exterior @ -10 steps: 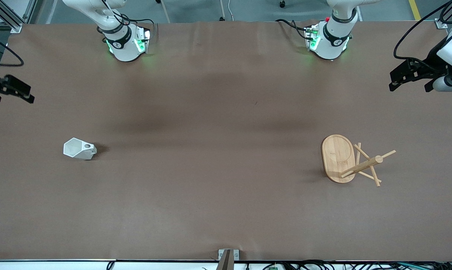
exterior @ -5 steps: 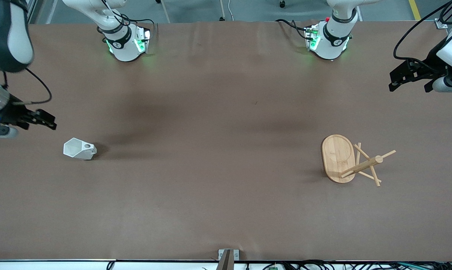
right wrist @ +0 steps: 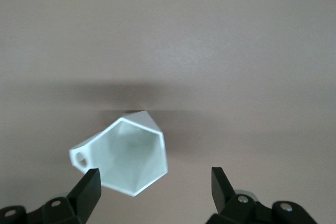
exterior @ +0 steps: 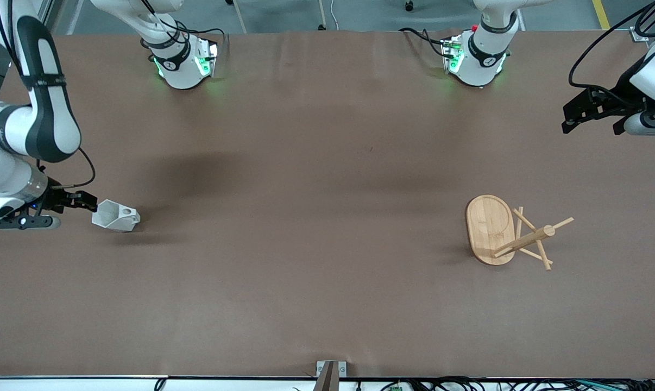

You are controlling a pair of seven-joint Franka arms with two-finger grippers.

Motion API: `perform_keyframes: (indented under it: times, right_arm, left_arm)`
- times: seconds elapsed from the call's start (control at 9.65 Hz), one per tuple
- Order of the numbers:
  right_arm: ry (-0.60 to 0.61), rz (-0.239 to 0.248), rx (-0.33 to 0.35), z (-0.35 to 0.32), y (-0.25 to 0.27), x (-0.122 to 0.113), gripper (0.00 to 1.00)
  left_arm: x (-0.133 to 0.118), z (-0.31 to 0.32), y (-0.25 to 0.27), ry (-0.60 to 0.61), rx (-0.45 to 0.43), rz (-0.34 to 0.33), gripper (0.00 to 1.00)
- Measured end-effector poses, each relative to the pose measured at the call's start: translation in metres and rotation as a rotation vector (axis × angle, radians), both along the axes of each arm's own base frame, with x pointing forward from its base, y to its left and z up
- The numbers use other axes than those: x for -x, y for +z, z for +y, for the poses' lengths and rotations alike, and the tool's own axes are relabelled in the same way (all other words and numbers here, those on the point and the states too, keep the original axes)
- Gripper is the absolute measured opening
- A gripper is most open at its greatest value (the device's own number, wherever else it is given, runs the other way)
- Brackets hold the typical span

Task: Hang cup on rack
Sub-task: 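Reach the right gripper down to the white cup and grasp it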

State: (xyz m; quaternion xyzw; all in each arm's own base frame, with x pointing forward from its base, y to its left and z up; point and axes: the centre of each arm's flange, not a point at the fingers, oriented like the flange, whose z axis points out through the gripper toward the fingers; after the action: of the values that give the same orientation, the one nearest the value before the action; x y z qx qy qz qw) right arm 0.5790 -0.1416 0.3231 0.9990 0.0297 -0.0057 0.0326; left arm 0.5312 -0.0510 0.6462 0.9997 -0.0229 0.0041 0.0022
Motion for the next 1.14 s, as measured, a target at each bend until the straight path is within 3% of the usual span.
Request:
perform_keyframes:
  times: [0.21,0.41,0.73,0.83,1.14]
  right_arm:
    - [0.046,0.015,-0.066,-0.009,-0.022,0.002,0.93]
    - [0.099,-0.003,-0.137,-0.028,-0.048,0.006,0.93]
    - [0.114,-0.011,-0.164,-0.037,-0.084,0.007,0.89]
    - [0.113,-0.009,-0.170,-0.035,-0.087,0.007,0.83]
    - [0.107,-0.015,-0.179,-0.033,-0.086,0.005,0.32]
  left_arm:
    - [-0.001,0.000,-0.002,-0.001,0.001,0.003,1.00]
    - [-0.001,-0.001,-0.002,-0.001,0.001,0.003,1.00]
    - [-0.001,-0.001,-0.002,-0.002,0.001,0.003,1.00]
    - [-0.001,-0.001,-0.002,-0.002,0.001,0.003,1.00]
    - [-0.001,-0.001,-0.002,-0.002,0.001,0.003,1.00]
